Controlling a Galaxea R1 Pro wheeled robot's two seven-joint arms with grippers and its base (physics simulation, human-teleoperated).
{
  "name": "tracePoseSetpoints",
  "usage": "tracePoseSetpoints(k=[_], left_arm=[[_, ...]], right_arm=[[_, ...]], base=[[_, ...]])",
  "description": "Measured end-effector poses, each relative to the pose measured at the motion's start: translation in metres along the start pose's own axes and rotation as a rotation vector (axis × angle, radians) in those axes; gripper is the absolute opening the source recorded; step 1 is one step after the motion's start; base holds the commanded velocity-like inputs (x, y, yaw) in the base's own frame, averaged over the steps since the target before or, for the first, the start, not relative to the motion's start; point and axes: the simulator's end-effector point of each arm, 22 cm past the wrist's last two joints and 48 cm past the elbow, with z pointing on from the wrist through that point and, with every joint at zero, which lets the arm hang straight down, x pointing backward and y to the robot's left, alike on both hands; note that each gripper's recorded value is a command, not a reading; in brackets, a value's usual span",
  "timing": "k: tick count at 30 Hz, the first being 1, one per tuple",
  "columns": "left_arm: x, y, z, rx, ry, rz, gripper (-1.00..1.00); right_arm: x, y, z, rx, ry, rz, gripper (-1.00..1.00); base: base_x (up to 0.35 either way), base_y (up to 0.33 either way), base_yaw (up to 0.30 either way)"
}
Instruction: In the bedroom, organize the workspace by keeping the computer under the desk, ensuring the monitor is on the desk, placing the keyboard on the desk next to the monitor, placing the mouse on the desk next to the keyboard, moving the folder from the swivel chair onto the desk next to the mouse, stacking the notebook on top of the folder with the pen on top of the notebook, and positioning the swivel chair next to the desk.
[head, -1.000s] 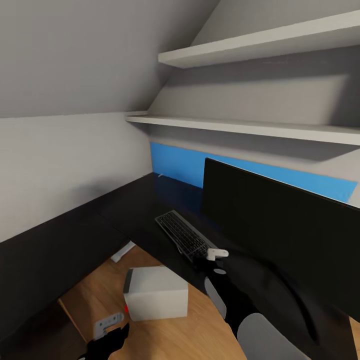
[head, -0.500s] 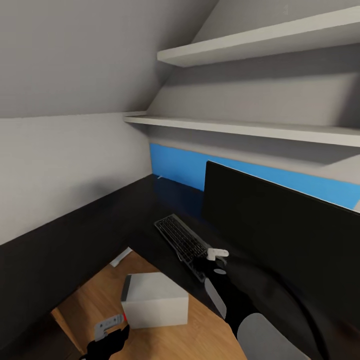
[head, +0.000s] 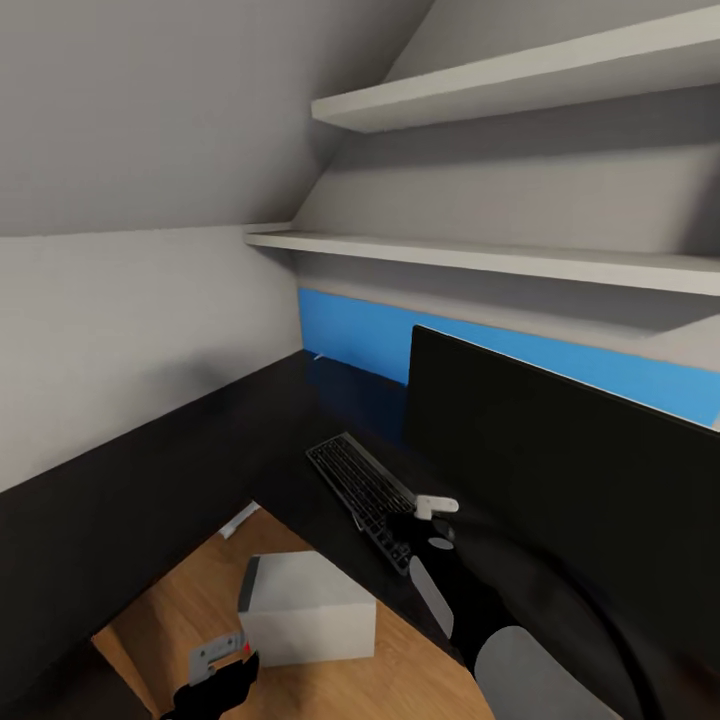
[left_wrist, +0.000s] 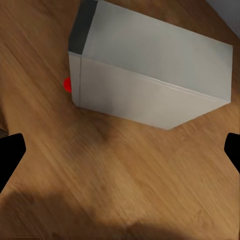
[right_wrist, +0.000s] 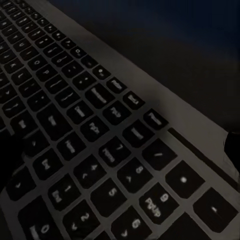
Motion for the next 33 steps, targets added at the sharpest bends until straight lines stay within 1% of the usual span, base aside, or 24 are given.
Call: tracePoseSetpoints(k=[5, 10, 14, 15, 21, 28, 32, 33], left_arm=[[0.026, 0.009, 0.003, -0.02, 0.053, 0.004, 1.0], [0.04, 0.016, 0.005, -0.035, 0.083, 0.006, 1.0], [0.066, 0.03, 0.006, -0.063, 0.135, 0.013, 1.0], [0.078, 0.036, 0.006, -0.075, 0.159, 0.016, 1.0], [0.101, 0.047, 0.005, -0.098, 0.207, 0.026, 1.0], [0.102, 0.048, 0.005, -0.101, 0.205, 0.024, 1.0], [0.091, 0.048, 0.01, -0.102, 0.147, 0.014, 1.0], [0.081, 0.048, 0.012, -0.103, 0.099, 0.006, 1.0]], right_arm=[[-0.005, 0.0, 0.0, 0.0, -0.021, 0.006, 1.0], [-0.005, 0.0, 0.0, -0.001, -0.023, 0.008, 1.0], [-0.005, 0.0, 0.0, -0.001, -0.025, 0.008, 1.0], [-0.006, 0.001, 0.0, -0.001, -0.025, 0.008, 1.0], [-0.006, 0.002, 0.0, -0.003, -0.026, 0.008, 1.0], [-0.006, 0.002, 0.0, -0.003, -0.026, 0.008, 1.0], [-0.003, 0.001, 0.002, -0.002, -0.025, 0.009, 1.0], [-0.002, 0.001, 0.002, -0.002, -0.026, 0.01, 1.0]], base=[[0.157, -0.001, 0.0], [0.03, 0.0, 0.0], [0.145, 0.0, 0.0], [0.198, 0.0, 0.0], [0.066, 0.0, 0.0], [0.004, 0.0, 0.0], [0.0, 0.0, 0.0], [0.0, 0.0, 0.0]])
